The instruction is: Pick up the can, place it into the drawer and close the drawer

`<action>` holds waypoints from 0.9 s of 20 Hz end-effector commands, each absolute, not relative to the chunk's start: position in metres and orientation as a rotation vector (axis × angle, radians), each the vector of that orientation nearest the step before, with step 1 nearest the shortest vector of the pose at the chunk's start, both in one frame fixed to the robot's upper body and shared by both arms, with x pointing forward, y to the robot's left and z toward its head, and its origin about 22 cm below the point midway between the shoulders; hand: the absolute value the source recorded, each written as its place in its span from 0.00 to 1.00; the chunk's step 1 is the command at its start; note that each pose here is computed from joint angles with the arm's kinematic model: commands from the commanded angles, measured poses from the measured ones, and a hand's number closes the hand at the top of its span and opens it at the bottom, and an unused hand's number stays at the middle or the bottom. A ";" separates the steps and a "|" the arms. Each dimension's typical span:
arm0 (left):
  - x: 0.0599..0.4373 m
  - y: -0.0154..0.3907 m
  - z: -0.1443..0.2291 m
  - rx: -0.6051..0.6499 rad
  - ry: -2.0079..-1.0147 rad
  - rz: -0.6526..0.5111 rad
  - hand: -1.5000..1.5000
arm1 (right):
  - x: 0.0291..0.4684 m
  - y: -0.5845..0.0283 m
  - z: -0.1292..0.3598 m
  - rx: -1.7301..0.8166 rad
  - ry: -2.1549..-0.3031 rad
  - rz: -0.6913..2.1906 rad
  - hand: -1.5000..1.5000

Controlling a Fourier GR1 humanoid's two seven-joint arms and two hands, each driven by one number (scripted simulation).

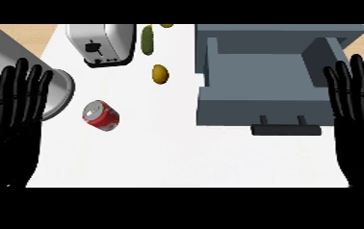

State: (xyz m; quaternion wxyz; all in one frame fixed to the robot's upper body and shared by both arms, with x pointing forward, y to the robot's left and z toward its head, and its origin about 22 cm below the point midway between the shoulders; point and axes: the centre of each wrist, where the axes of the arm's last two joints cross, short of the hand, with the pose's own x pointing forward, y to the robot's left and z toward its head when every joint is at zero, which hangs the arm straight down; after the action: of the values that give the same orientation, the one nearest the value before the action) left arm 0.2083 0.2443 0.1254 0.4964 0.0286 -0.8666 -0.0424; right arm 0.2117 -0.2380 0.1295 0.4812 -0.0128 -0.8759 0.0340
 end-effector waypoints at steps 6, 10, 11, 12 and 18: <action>0.217 0.269 0.141 0.026 -2.092 -0.070 0.00 | 0.188 -0.233 0.123 0.020 -2.080 0.123 0.00; 0.214 0.266 0.111 0.177 -1.707 -0.020 0.00 | 0.202 -0.261 0.109 -0.204 -1.787 -0.121 0.00; 0.201 0.280 0.107 0.186 -1.698 -0.036 0.00 | 0.190 -0.268 0.109 -0.208 -1.776 -0.098 0.00; 0.194 0.289 0.131 0.183 -1.711 -0.021 0.00 | 0.177 -0.268 0.107 -0.208 -1.778 -0.104 0.00; 0.183 0.286 0.151 0.176 -1.698 -0.033 0.00 | 0.164 -0.298 0.108 -0.229 -1.779 -0.101 0.00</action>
State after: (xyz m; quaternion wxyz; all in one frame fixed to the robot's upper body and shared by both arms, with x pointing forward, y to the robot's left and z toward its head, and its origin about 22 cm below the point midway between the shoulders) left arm 0.1938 0.2843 0.1330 0.6497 0.0787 -0.7560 -0.0109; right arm 0.1769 -0.2845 0.1064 0.6195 -0.0900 -0.7787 -0.0414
